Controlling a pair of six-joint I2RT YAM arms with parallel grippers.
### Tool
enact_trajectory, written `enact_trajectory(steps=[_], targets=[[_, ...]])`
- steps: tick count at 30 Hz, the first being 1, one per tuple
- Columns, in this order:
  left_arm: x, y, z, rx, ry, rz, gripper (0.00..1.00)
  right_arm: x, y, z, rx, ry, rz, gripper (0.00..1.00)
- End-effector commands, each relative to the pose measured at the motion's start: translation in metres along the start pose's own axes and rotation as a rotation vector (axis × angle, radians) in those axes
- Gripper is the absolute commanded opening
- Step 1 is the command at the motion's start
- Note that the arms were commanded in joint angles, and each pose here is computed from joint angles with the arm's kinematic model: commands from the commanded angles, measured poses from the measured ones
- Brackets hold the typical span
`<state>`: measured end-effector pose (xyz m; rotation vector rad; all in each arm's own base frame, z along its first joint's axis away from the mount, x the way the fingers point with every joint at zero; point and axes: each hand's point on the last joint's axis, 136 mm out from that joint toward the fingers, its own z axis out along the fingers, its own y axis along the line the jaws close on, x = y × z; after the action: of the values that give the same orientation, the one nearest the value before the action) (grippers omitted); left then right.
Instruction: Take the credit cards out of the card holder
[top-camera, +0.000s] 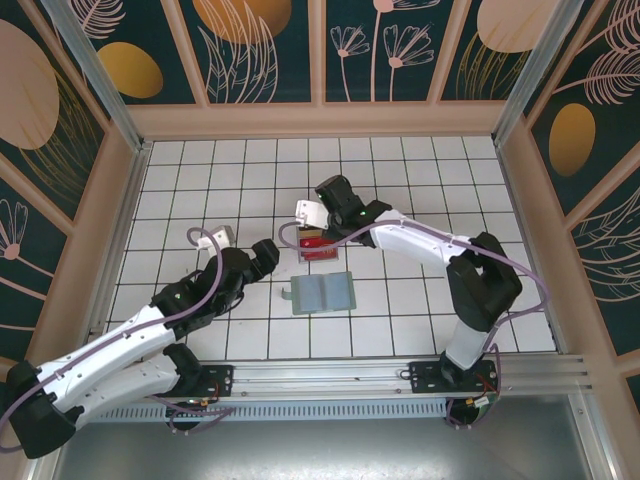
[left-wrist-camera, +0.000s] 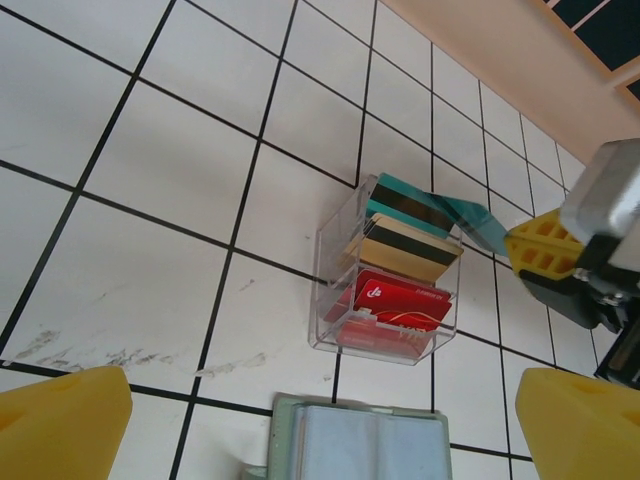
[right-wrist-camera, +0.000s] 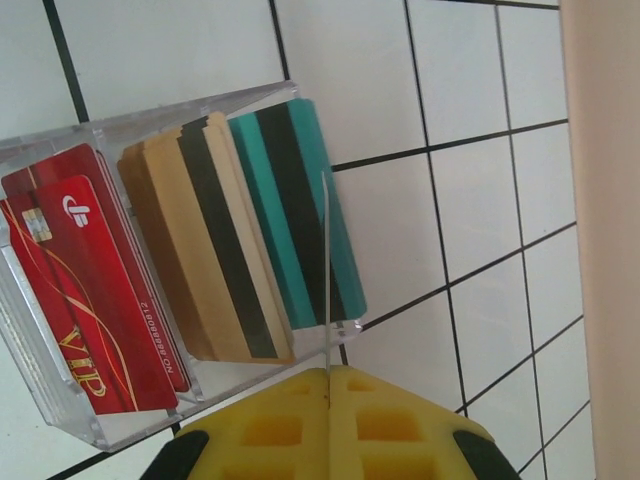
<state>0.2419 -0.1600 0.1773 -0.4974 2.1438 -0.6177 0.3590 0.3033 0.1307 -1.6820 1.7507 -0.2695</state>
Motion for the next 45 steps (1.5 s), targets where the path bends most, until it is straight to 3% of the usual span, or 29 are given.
enact_trajectory(steps=[1,21,26,39,45], targets=[[0.001,0.014,-0.003,-0.033,-0.006,-0.015,0.99,-0.014,-0.003,0.002,0.02,-0.014,-0.057,0.0],[0.001,0.02,-0.01,-0.017,-0.012,-0.05,0.99,-0.022,0.007,0.024,0.017,-0.006,-0.058,0.0],[-0.001,0.017,-0.012,-0.004,-0.012,-0.057,0.98,-0.022,-0.008,0.027,0.074,0.003,-0.019,0.3],[0.001,0.013,-0.011,0.009,-0.001,-0.048,0.98,-0.016,-0.059,0.025,0.239,0.018,0.148,0.37],[0.007,0.005,-0.005,0.022,0.034,-0.026,0.98,-0.016,-0.076,-0.001,0.243,-0.055,0.473,0.39]])
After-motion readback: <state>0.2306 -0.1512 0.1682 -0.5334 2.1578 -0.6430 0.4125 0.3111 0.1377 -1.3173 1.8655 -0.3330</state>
